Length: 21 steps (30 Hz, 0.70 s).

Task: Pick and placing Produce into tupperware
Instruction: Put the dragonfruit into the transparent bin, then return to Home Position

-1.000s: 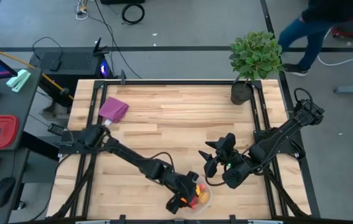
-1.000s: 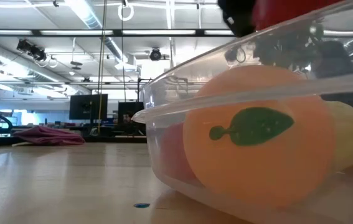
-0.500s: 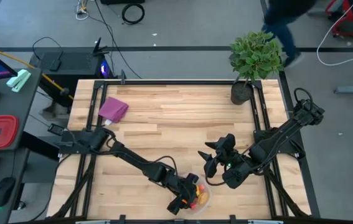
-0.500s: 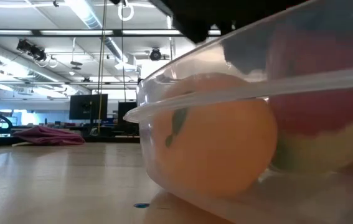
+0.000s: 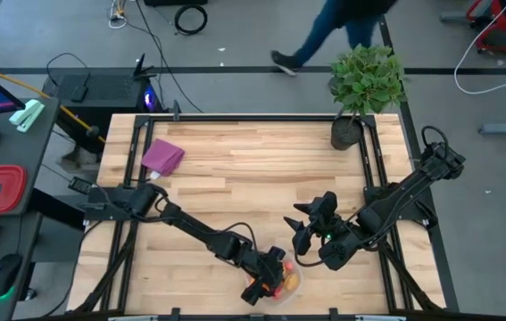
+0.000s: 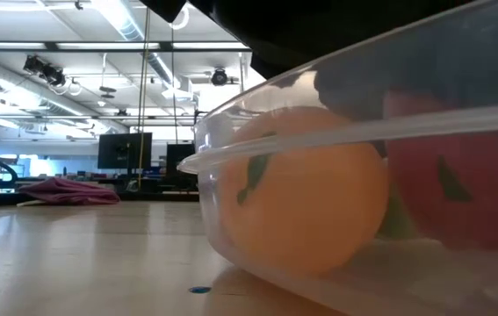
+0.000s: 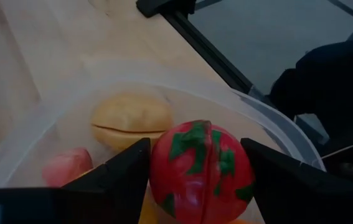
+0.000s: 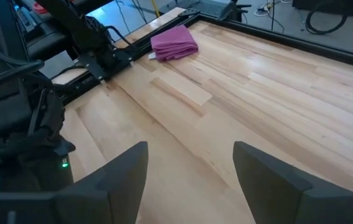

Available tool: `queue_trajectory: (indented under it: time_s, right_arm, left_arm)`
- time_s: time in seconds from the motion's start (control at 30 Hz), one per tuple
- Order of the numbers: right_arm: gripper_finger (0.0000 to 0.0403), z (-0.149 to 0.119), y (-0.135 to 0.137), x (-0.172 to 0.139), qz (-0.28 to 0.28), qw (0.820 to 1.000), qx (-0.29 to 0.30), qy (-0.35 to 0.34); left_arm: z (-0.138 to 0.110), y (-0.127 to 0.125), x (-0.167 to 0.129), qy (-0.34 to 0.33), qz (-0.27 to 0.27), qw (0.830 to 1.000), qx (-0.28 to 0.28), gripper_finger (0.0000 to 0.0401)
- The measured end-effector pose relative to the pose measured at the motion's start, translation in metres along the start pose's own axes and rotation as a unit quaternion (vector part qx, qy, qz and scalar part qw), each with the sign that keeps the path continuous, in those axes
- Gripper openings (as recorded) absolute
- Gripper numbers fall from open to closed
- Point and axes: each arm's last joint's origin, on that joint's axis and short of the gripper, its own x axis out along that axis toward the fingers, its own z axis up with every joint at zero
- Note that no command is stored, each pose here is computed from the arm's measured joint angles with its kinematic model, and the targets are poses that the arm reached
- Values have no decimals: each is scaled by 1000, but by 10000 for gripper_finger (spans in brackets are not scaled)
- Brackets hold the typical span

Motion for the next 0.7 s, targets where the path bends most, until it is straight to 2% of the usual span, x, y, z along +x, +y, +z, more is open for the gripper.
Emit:
queue_trajectory:
  time_s: [0.4,0.57,0.7]
  right_arm:
    - [246,0,0,0,0,1000,-1,1]
    - [246,0,0,0,1,1000,-13,1]
    - [246,2,-1,-2,8,1000,-12,9]
  left_arm:
    - [6,1,-1,-8,2,1000,0,274]
    - [37,11,-18,10,8,1000,-8,267]
    - [69,22,-56,103,15,994,-11,256]
